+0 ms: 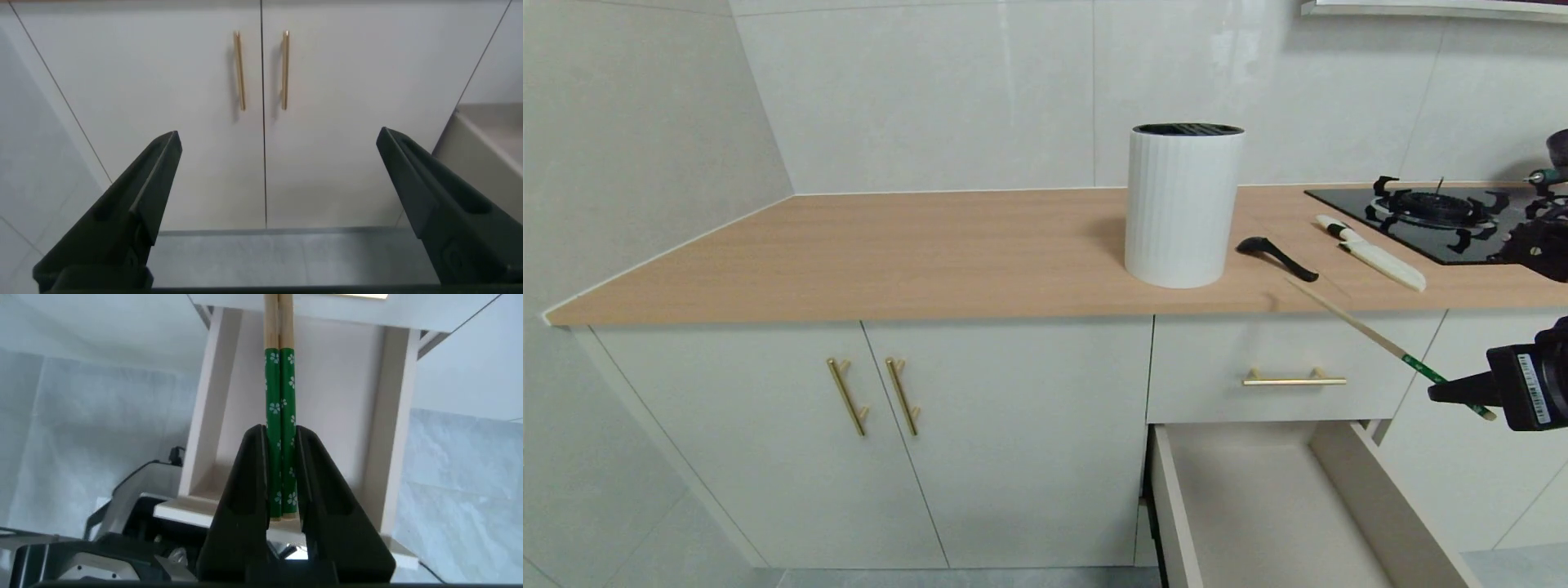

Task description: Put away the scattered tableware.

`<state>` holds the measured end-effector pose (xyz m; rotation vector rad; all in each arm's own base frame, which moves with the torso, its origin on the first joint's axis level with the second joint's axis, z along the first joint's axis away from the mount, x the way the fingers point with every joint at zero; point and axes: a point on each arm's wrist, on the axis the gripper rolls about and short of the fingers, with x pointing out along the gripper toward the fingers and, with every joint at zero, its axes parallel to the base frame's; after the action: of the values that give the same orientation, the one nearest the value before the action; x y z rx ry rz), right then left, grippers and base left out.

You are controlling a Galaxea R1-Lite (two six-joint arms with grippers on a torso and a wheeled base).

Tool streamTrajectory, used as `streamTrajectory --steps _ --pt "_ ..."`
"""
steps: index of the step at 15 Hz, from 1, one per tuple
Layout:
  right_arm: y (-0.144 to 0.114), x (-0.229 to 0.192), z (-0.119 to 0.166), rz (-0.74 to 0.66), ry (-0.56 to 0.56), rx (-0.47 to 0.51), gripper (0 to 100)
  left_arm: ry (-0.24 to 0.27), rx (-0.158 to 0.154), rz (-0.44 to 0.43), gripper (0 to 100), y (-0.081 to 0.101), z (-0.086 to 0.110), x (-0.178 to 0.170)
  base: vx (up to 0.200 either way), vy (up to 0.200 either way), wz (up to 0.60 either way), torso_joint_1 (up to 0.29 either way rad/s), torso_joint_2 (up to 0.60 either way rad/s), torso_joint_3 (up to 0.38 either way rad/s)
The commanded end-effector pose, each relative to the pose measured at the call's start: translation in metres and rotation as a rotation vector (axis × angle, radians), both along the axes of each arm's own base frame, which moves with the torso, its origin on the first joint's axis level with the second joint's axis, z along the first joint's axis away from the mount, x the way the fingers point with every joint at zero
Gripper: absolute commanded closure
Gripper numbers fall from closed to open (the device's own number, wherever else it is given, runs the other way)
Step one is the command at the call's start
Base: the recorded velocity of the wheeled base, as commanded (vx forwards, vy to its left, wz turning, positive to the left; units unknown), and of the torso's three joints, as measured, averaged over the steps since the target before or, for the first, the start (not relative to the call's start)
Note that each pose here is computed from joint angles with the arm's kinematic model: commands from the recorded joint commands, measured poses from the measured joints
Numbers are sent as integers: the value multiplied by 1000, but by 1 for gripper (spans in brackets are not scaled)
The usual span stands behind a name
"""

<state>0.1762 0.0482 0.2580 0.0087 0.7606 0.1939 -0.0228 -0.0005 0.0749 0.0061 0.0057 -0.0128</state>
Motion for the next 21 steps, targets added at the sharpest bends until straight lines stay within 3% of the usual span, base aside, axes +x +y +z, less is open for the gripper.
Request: streamTrajectory --steps 1,8,14,17,21 --pt "4 -1 -3 22 12 -3 100 0 0 0 0 0 0 0 0 0 0 -129 461 325" --pt "12 0 -11 62 33 -11 100 0 0 0 0 0 0 0 0 0 0 -70 427 338" --pt "14 2 -17 77 44 -20 100 0 0 0 0 0 0 0 0 0 0 0 0 0" --pt "18 -1 -36 188 97 -131 100 0 0 0 0 0 0 0 0 0 0 -18 112 88" --pt "23 17 -56 158 192 -219 100 0 0 0 0 0 0 0 0 0 0 -1 38 23"
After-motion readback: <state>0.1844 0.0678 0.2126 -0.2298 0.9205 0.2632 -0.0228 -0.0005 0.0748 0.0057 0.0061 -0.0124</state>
